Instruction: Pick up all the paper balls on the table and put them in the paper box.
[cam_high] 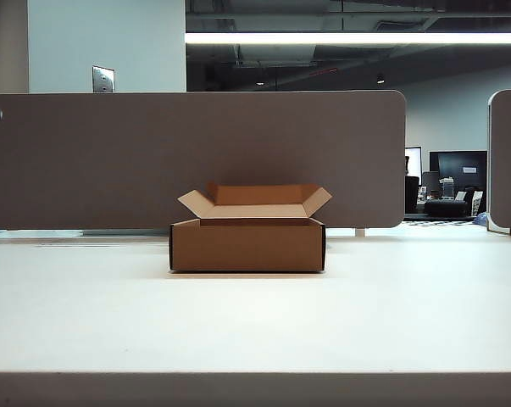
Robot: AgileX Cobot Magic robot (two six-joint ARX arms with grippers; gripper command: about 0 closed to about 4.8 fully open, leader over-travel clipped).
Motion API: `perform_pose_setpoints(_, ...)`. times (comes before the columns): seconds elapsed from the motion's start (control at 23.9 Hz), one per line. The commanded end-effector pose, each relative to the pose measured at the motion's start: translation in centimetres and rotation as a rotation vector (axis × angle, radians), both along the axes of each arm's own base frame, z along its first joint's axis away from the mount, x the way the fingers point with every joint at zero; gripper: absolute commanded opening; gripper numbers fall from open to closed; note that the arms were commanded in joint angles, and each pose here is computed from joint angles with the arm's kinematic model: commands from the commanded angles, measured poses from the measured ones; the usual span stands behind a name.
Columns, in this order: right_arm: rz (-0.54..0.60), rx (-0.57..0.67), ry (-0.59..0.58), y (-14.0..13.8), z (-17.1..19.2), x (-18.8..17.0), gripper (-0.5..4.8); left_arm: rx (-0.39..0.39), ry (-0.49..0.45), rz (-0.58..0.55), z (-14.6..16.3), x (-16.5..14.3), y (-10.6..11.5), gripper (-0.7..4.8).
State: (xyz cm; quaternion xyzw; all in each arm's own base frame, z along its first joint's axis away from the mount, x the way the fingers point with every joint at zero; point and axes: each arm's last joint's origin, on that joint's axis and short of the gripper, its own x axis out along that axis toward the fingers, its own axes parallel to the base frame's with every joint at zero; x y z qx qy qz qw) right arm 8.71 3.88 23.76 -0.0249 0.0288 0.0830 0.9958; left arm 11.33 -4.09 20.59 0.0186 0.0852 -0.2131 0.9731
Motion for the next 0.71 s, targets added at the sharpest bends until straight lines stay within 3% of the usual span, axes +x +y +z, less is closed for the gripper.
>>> perform_pose_setpoints(0.04, 0.029, 0.005, -0.053, -0.1, -1.6, -0.4, -0.04, -0.068, -0.108, 0.002, -0.2, -0.7, 0.2, -0.05)
perform_pose_setpoints(0.33, 0.030, -0.008, -0.051, -0.1, -5.9, -0.3, -0.04, -0.073, -0.152, 0.024, -3.4, -1.3, 0.5, -0.06)
perform_pose_setpoints(0.42, 0.085, -0.002, -0.058, 0.2, -6.5, -0.2, -0.04, -0.070, -0.138, 0.023, -4.1, -1.4, 0.6, -0.06)
perform_pose_setpoints(0.54, 0.142, -0.010, -0.062, 0.4, -7.1, -0.1, -0.04, -0.068, -0.193, 0.021, -3.7, -1.7, 0.7, -0.06)
perform_pose_setpoints(0.71, 0.170, -0.097, -0.082, 0.5, -7.2, -0.1, -0.04, -0.076, -0.195, 0.020, -3.8, -2.2, 0.8, -0.06)
